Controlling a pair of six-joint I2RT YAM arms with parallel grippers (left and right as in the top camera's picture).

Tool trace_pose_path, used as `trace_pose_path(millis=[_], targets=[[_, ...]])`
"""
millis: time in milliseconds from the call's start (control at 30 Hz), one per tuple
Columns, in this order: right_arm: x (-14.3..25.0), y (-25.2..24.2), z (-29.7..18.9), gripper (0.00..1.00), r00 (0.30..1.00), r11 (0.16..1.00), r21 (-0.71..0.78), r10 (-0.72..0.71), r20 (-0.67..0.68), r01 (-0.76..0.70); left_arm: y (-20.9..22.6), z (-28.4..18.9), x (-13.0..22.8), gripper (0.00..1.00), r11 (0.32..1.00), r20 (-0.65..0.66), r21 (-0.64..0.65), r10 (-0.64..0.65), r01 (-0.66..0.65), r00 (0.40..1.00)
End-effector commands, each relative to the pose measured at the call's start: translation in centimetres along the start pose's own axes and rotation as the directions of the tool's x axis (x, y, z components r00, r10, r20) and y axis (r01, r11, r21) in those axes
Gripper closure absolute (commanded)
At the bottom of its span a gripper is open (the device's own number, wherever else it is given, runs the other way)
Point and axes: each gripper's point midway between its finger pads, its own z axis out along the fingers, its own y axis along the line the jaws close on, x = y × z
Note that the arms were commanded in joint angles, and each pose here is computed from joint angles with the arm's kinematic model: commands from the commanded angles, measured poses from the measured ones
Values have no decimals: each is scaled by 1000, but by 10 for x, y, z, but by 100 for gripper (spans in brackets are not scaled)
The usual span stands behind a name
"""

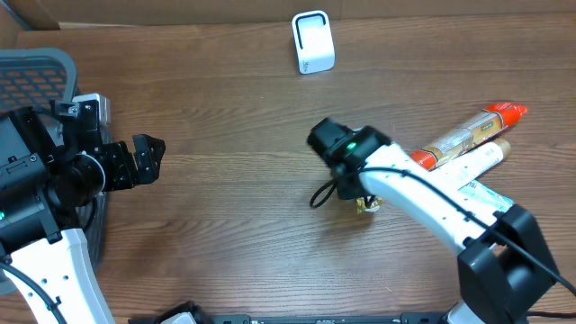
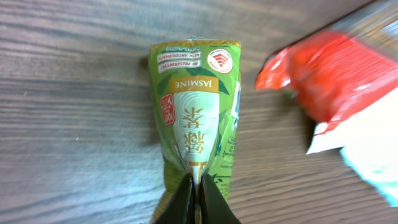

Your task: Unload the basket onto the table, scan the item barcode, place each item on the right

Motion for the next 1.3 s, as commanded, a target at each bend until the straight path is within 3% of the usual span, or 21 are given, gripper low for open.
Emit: trace_pose_path(millis=[0,100,233,467,500,533,600,633,667,800,1000,1133,1267], targets=[[-18,-9,1,96,994,984,175,-6,110,-13,-2,0,-2,0,1000,8,15,21,-21,1000],[-15,-10,20,96,996,963,267,-48,79,25,-2,0,-2,1,1000,8,15,21,-21,1000],[-4,14,31,96,992,957,274,-116,57,96,-2,0,-2,0,1000,8,15,21,-21,1000],[26,129,12,94,943,956,2,-291,161,294,-2,0,-2,0,1000,8,15,21,-21,1000],[30,141,9,89,937,949,-34,-304,173,314,-2,0,-2,0,1000,8,15,21,-21,1000],[33,150,7,71,935,944,-64,-308,178,324,-2,0,-2,1,1000,8,15,21,-21,1000],[37,157,5,24,933,939,-89,-312,181,331,-2,0,-2,0,1000,8,15,21,-21,1000],[37,157,5,10,936,942,-90,-304,179,323,-2,0,-2,0,1000,8,15,21,-21,1000],[36,155,4,3,943,949,-93,-282,177,302,-2,0,-2,0,1000,8,15,21,-21,1000],[18,139,-12,0,971,974,-135,-157,182,183,-2,0,-2,1,1000,8,15,21,-21,1000],[-29,99,-82,0,969,943,-324,8,248,75,-2,0,-2,1,1000,8,15,21,-21,1000],[-39,76,-85,0,970,911,-385,-62,236,152,-2,0,-2,0,1000,8,15,21,-21,1000],[-19,76,-61,0,952,833,-462,-255,168,305,-2,0,-2,0,1000,8,15,21,-21,1000]])
